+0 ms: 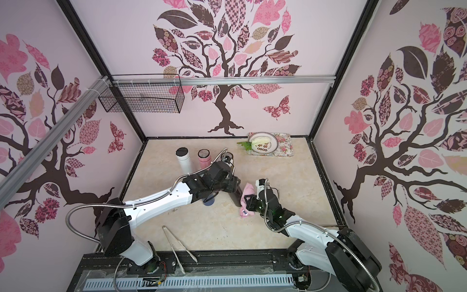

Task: Wipe the surface of the thermos
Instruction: Wipe the dirt from the surface of the thermos.

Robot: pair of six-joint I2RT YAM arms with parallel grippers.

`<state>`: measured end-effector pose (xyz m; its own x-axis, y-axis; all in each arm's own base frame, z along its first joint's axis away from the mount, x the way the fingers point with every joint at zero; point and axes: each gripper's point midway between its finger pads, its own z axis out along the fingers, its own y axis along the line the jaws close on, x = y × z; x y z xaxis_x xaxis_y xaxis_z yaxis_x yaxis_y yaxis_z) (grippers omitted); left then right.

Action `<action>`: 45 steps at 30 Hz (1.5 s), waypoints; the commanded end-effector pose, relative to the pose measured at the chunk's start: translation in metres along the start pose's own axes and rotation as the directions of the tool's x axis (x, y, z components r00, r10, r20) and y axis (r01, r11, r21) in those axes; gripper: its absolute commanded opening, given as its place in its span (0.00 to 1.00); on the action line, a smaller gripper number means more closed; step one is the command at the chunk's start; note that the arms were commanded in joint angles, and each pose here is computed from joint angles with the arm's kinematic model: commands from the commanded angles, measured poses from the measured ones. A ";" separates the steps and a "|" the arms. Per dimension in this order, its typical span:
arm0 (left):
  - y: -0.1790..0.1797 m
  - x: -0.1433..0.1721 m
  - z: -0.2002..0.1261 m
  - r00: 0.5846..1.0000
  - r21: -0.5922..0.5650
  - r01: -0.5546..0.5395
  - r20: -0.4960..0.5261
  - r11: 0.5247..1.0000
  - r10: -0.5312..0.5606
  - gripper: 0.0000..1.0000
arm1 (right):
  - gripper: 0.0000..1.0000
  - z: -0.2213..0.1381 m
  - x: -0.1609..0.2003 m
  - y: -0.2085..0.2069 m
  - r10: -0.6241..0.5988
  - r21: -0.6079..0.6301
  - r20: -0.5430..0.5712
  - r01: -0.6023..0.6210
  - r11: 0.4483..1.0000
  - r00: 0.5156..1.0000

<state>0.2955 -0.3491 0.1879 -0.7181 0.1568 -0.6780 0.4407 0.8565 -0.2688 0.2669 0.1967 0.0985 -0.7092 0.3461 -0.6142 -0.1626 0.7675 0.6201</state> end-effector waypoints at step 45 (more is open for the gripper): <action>-0.036 0.039 -0.001 0.931 0.166 -0.358 0.140 0.919 0.337 0.00 | 0.00 0.016 0.044 -0.011 0.205 -0.179 -0.355 -0.281 0.943 0.912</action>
<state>0.2553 -0.3735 0.1922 -0.4222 0.3566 -0.8334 0.7570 0.6445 -0.1077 0.2461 0.2009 0.0433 -0.9132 0.3370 -0.2290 -0.0121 0.5392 0.8421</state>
